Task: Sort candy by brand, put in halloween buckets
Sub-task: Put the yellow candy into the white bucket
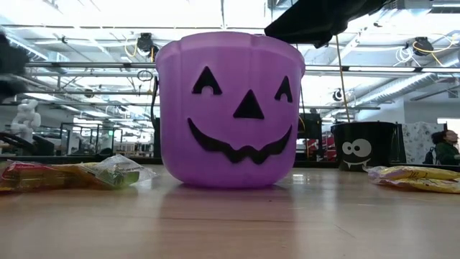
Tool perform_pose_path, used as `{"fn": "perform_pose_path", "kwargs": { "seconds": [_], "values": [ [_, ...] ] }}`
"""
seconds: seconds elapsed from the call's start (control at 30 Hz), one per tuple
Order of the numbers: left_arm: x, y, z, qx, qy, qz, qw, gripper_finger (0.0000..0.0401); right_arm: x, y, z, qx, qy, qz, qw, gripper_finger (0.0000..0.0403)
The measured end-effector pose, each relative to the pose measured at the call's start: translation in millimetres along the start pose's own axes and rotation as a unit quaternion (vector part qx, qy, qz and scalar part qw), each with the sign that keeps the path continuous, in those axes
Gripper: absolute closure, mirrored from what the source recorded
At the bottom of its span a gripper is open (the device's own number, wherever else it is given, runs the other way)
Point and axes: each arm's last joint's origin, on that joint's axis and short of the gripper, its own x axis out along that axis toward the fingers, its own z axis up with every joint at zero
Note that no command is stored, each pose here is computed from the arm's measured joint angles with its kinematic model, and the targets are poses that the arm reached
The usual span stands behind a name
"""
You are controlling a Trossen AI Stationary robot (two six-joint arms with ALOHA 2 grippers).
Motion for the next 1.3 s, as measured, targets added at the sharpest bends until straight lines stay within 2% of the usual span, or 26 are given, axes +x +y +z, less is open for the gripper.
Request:
{"fn": "perform_pose_path", "kwargs": {
  "seconds": [0.2, 0.37, 0.57, 0.77, 0.9, 0.93, 1.1, 1.17, 1.2, 1.3],
  "values": [
    [-23.4, 10.3, 14.5, -0.024, -0.088, 0.036, 0.995, 0.0399, 0.1, 0.0, -0.1, -0.002, 0.0, 0.0, 1.0, 0.0245],
    [-46.1, 24.3, 26.8, -0.047, -0.201, 0.065, 0.976, 0.04, 0.1, 0.0, -0.1, -0.013, 0.0, 0.0, 1.0, 0.0245],
    [-70.2, 50.0, 38.6, -0.11, -0.342, 0.095, 0.928, 0.04, 0.1, 0.0, -0.1, -0.03, 0.0, 0.0, 1.0, 0.0245],
    [-91.6, 69.5, 45.9, -0.222, -0.467, 0.101, 0.85, 0.0401, 0.2, -0.3, 1.1, -0.065, -0.005, -0.003, 0.998, 0.0245],
    [-98.5, 77.6, 45.8, -0.307, -0.505, 0.072, 0.803, 0.0401, 0.2, -0.4, 4.1, -0.093, -0.018, -0.006, 0.995, 0.0245],
    [-98.8, 78.0, 45.8, -0.319, -0.508, 0.066, 0.797, 0.0401, 0.2, -0.7, 4.8, -0.102, -0.021, -0.01, 0.995, 0.0245],
    [-97.9, 78.9, 53.3, -0.346, -0.508, 0.072, 0.786, 0.0401, -0.9, -4.3, 9.7, -0.136, -0.034, -0.07, 0.988, 0.0245],
    [-99.5, 76.9, 60.2, -0.345, -0.505, 0.085, 0.786, 0.0401, -4.8, -7.6, 13.2, -0.146, -0.036, -0.091, 0.984, 0.0245],
    [-100.9, 75.4, 64.6, -0.341, -0.5, 0.089, 0.791, 0.0401, -7.3, -9.4, 16.1, -0.15, -0.037, -0.101, 0.983, 0.0245],
    [-105.9, 71.8, 84.4, -0.315, -0.469, 0.071, 0.822, 0.0401, -20.5, -15.8, 26.2, -0.155, -0.047, -0.125, 0.979, 0.0245]
  ]
}}
